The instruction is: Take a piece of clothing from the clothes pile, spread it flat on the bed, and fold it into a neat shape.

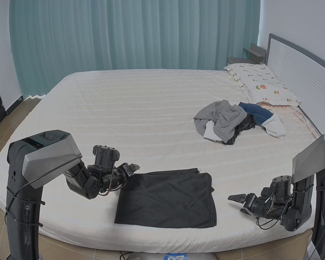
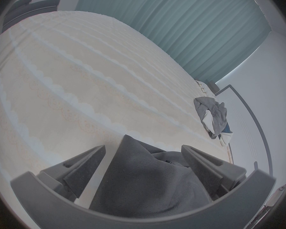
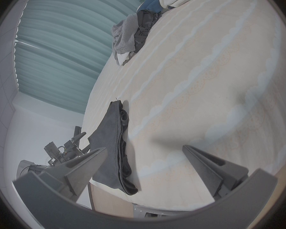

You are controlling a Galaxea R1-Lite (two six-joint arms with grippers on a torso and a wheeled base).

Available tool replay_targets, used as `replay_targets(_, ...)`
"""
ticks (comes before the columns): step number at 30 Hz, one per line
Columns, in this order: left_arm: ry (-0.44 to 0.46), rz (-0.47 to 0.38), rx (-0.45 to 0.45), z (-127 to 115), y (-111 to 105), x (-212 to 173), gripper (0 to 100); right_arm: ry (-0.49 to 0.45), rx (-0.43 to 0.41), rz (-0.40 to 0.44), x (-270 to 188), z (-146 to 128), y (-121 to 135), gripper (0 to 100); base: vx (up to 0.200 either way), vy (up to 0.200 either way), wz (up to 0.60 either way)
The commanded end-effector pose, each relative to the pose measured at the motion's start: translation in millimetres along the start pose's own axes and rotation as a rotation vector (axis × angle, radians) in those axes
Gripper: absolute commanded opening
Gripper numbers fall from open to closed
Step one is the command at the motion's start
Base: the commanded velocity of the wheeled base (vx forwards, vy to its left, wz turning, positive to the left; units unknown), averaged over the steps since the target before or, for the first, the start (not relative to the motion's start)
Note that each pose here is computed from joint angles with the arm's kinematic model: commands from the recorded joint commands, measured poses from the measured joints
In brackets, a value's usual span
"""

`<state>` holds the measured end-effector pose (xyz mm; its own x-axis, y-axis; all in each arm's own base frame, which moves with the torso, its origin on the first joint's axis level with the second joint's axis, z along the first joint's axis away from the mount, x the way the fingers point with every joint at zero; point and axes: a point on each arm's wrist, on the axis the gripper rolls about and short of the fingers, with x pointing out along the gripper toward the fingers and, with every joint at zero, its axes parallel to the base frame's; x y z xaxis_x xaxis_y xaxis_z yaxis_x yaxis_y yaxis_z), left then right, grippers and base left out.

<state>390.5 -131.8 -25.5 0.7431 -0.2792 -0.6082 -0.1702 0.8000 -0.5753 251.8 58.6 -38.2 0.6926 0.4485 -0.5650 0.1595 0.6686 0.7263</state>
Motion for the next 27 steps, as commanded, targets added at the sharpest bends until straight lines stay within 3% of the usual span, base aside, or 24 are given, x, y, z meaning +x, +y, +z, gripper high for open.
replay_targets(1,0.007,0.007,0.001,-3,3,4,0,-0.002,-0.003,0.006,1,0,0,100,0.000,0.000,0.00)
replay_targets(6,-0.010,0.024,0.003,-4,4,7,0,0.028,-0.033,0.020,-1,-9,8,100,0.000,0.000,0.00)
replay_targets(11,-0.059,0.058,-0.008,0,5,9,0,0.065,-0.137,0.010,-2,-27,17,100,0.000,0.000,0.00)
replay_targets(18,-0.057,0.064,-0.007,-1,6,10,0,0.049,-0.214,0.026,0,-34,30,100,0.000,0.000,0.00)
replay_targets(27,-0.052,0.068,-0.006,-3,7,10,0,0.106,-0.283,0.077,15,-53,44,100,0.000,0.000,0.00)
